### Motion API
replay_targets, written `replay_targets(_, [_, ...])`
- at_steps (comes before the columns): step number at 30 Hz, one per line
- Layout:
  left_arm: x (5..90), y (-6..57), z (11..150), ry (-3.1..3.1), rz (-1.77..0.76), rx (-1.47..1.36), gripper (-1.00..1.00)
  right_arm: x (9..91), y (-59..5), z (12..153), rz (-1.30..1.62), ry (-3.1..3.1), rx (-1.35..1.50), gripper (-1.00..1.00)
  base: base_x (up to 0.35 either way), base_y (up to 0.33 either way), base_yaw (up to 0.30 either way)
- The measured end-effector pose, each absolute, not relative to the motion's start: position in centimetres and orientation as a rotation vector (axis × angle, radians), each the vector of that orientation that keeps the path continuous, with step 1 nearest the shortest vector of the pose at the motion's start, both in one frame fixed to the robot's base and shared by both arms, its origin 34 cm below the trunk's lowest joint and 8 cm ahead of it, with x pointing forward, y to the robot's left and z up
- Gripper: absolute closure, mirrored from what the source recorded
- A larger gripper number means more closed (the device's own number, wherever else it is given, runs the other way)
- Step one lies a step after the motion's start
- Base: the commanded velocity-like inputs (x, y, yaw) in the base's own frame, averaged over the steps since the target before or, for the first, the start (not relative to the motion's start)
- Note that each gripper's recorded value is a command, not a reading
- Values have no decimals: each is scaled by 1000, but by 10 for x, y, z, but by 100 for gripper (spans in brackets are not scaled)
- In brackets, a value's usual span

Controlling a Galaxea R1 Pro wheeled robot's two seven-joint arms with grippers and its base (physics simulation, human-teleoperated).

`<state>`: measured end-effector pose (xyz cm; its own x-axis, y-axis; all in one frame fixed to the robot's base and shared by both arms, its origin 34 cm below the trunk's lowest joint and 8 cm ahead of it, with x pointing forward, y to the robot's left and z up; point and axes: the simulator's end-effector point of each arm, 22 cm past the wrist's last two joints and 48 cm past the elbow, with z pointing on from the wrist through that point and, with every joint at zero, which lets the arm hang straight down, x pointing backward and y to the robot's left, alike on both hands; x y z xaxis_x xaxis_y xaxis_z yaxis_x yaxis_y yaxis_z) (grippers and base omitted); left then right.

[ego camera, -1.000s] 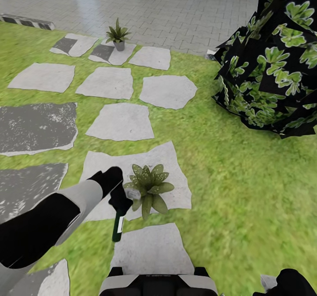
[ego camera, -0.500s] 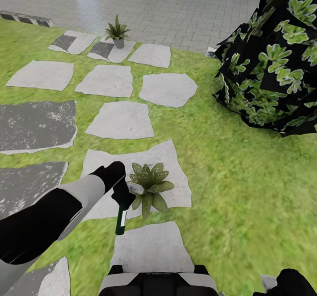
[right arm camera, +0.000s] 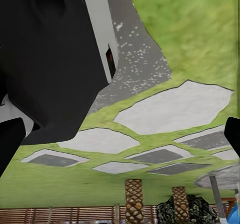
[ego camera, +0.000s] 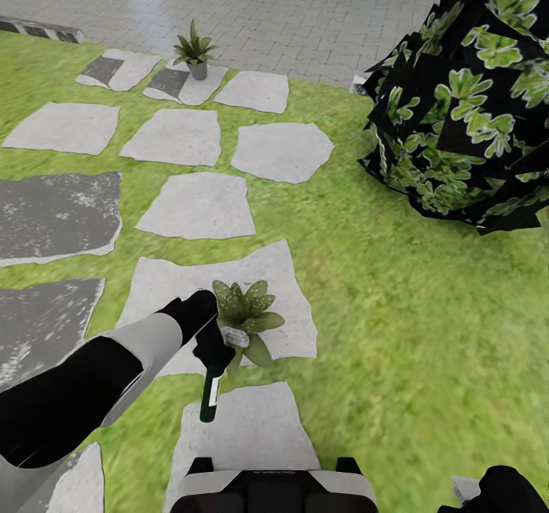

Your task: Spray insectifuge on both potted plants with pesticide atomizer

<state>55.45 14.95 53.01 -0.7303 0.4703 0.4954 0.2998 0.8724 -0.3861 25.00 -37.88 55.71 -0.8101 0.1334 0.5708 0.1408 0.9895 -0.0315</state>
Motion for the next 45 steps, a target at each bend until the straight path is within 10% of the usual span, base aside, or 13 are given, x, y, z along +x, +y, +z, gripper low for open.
replay_targets(45, [570,159,536,-2462,336,-580,100,253,-378,558,-19,-2535,-189,-100,0,-3,0])
